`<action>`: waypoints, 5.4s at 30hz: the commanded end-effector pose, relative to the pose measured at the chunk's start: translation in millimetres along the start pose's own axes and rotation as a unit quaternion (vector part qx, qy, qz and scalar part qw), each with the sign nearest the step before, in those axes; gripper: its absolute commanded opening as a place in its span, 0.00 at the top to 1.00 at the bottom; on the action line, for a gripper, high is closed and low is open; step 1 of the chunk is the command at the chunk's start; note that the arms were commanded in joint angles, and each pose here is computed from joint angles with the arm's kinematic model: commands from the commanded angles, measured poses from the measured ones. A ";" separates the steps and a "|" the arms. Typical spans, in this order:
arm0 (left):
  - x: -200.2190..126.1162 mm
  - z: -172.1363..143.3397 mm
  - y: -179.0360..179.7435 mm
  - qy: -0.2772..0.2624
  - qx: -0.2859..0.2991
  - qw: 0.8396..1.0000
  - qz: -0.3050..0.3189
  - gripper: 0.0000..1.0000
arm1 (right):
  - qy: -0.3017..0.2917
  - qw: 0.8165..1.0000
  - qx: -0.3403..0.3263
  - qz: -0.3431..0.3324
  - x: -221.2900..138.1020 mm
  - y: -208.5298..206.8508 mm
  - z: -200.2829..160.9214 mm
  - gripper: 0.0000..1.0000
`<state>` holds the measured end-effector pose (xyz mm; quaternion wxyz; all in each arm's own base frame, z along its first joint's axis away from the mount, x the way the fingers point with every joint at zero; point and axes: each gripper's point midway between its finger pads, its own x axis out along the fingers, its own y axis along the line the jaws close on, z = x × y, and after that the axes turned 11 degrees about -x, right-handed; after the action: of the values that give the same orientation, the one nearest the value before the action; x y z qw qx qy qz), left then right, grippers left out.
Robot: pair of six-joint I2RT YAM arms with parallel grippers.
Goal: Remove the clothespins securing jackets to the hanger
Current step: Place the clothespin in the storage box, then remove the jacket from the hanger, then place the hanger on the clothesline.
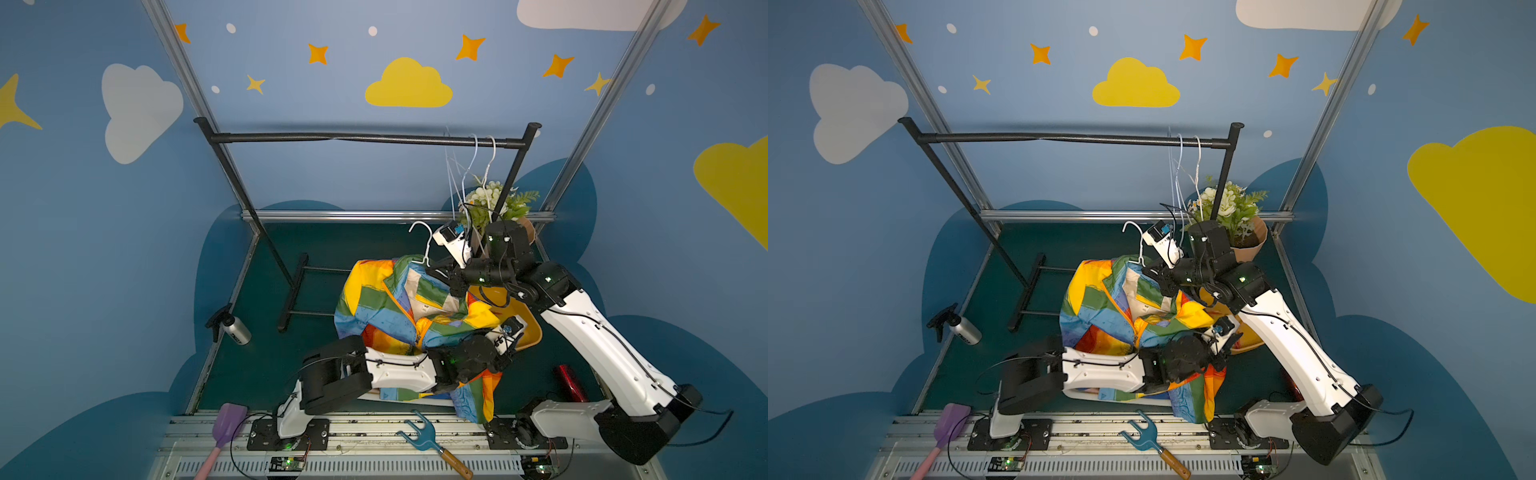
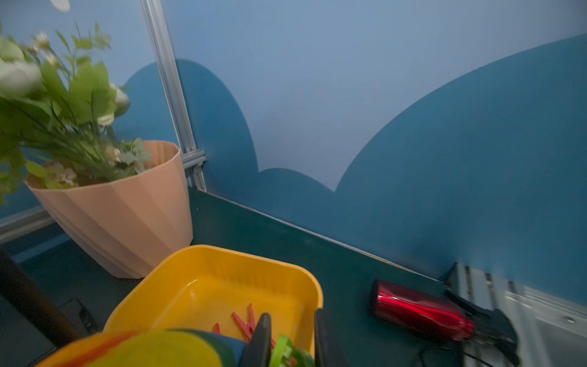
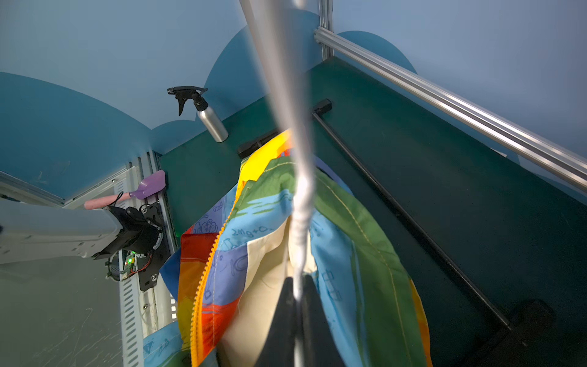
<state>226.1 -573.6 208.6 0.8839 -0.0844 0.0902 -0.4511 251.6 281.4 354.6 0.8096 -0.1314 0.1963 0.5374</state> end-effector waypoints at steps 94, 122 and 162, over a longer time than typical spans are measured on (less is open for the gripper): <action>-270.8 200.0 183.4 -0.029 -0.109 0.966 0.231 0.96 | -0.040 0.996 -0.082 -0.007 -46.2 89.7 27.4 1.00; -296.5 174.4 286.6 0.010 -0.256 0.912 0.322 0.96 | -0.097 0.993 -0.073 0.005 -110.5 109.6 1.7 1.00; -272.2 154.8 238.2 0.079 -0.362 0.910 0.188 0.96 | -0.170 0.976 -0.025 -0.134 -80.0 50.3 79.2 1.00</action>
<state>292.9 -210.5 320.4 0.8224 -0.3645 0.3621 -0.2444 165.8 267.1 433.0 0.8578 -0.1094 0.0524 0.4995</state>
